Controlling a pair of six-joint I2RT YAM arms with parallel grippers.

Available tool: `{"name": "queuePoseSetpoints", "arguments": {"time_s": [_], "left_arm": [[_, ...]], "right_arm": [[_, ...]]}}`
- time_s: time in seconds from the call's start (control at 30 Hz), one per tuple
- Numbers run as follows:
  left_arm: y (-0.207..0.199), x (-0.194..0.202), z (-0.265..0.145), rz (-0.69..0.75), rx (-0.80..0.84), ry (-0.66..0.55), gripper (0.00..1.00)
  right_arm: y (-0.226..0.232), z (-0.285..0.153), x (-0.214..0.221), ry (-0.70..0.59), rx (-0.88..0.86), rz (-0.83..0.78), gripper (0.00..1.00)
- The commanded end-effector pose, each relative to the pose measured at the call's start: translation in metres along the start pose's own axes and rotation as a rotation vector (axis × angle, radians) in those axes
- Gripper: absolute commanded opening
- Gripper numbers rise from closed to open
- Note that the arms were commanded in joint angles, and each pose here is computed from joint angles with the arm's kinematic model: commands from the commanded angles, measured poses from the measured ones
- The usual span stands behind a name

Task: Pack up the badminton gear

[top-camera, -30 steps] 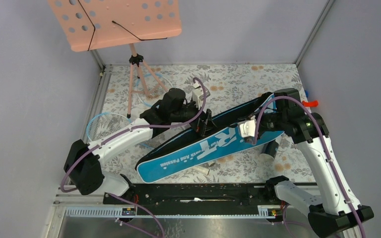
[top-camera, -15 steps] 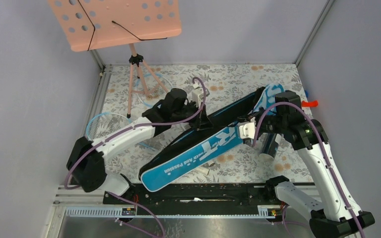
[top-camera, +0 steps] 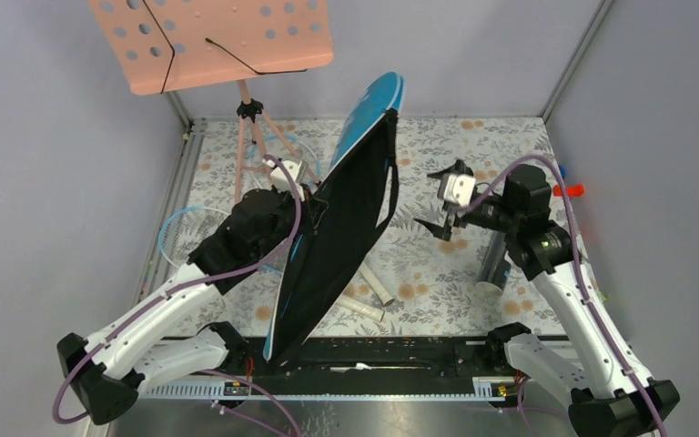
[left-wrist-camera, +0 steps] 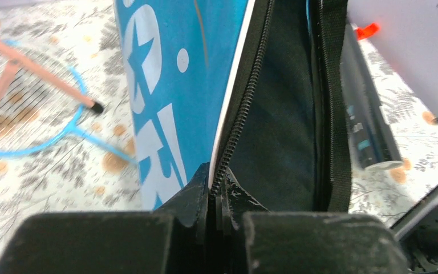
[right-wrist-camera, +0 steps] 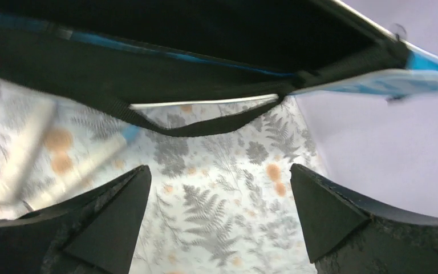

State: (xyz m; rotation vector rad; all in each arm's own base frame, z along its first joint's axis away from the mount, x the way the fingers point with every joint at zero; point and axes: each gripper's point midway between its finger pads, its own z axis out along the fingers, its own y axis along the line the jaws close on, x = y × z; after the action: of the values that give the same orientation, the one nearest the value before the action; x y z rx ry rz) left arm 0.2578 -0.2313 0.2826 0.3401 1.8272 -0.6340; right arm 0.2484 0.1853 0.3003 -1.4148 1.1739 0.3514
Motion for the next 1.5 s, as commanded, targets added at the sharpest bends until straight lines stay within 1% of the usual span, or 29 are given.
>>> {"name": "queuePoseSetpoints", "arguments": {"time_s": [0.0, 0.03, 0.1, 0.13, 0.23, 0.27, 0.3, 0.33, 0.4, 0.43, 0.5, 0.53, 0.57, 0.6, 0.67, 0.77, 0.83, 1.0, 1.2, 1.27, 1.37, 1.43, 1.47], "left_arm": [[0.028, -0.016, -0.022, -0.049, -0.154, -0.097, 0.0], [0.038, -0.017, -0.027, -0.07, -0.208, -0.111, 0.0], [0.052, -0.015, -0.038, -0.105, -0.283, -0.13, 0.0], [0.059, -0.015, -0.043, -0.12, -0.319, -0.142, 0.0], [0.079, -0.014, -0.06, -0.15, -0.425, -0.17, 0.0], [0.084, -0.015, -0.067, -0.158, -0.452, -0.18, 0.0], [0.089, -0.015, -0.074, -0.166, -0.477, -0.188, 0.0], [0.092, -0.015, -0.079, -0.18, -0.497, -0.196, 0.0], [0.097, -0.014, -0.089, -0.194, -0.52, -0.205, 0.0], [0.099, -0.012, -0.093, -0.196, -0.53, -0.205, 0.0], [0.104, -0.01, -0.101, -0.201, -0.553, -0.209, 0.0], [0.107, -0.009, -0.104, -0.205, -0.565, -0.211, 0.0], [0.109, -0.008, -0.107, -0.208, -0.578, -0.212, 0.0], [0.111, -0.007, -0.109, -0.211, -0.591, -0.213, 0.0], [0.114, -0.006, -0.114, -0.216, -0.609, -0.215, 0.0], [0.118, -0.006, -0.12, -0.221, -0.636, -0.217, 0.0], [0.121, -0.005, -0.124, -0.225, -0.651, -0.22, 0.0], [0.123, -0.004, -0.133, -0.24, -0.654, -0.237, 0.0], [0.124, -0.005, -0.139, -0.251, -0.645, -0.259, 0.0], [0.124, -0.004, -0.14, -0.253, -0.643, -0.262, 0.0], [0.125, -0.005, -0.142, -0.259, -0.643, -0.273, 0.0], [0.125, -0.005, -0.143, -0.259, -0.644, -0.274, 0.0], [0.125, -0.005, -0.143, -0.26, -0.643, -0.275, 0.0]], "right_arm": [[-0.053, 0.004, -0.052, -0.253, 0.259, 0.656, 0.99], [-0.058, 0.006, -0.048, -0.253, 0.294, 0.792, 0.99], [-0.052, 0.017, -0.036, -0.262, 0.285, 1.006, 0.99], [-0.042, 0.025, -0.034, -0.288, 0.229, 1.081, 0.99], [-0.022, 0.047, -0.029, -0.433, 0.074, 1.214, 0.99], [-0.018, 0.053, -0.024, -0.444, 0.04, 1.271, 0.99], [-0.015, 0.062, -0.014, -0.413, 0.021, 1.314, 0.99], [-0.01, 0.073, 0.001, -0.345, 0.02, 1.366, 0.99], [0.003, 0.097, 0.031, -0.181, 0.074, 1.396, 0.99], [0.012, 0.108, 0.048, -0.061, 0.139, 1.396, 0.99], [0.027, 0.126, 0.078, 0.16, 0.254, 1.325, 0.99], [0.036, 0.133, 0.09, 0.253, 0.284, 1.309, 0.99], [0.041, 0.14, 0.098, 0.319, 0.303, 1.302, 1.0], [0.051, 0.148, 0.107, 0.384, 0.299, 1.3, 0.96], [0.071, 0.166, 0.12, 0.498, 0.279, 1.263, 0.93], [0.105, 0.191, 0.134, 0.678, 0.206, 1.157, 0.93], [0.124, 0.208, 0.142, 0.772, 0.155, 1.097, 0.91], [0.14, 0.231, 0.153, 0.853, 0.136, 0.984, 0.85], [0.164, 0.241, 0.161, 0.948, 0.075, 0.899, 0.76], [0.17, 0.241, 0.166, 0.981, 0.069, 0.884, 0.7], [0.179, 0.237, 0.171, 1.028, 0.046, 0.87, 0.57], [0.182, 0.231, 0.176, 1.06, 0.046, 0.848, 0.51], [0.183, 0.228, 0.177, 1.069, 0.045, 0.834, 0.44]]}}
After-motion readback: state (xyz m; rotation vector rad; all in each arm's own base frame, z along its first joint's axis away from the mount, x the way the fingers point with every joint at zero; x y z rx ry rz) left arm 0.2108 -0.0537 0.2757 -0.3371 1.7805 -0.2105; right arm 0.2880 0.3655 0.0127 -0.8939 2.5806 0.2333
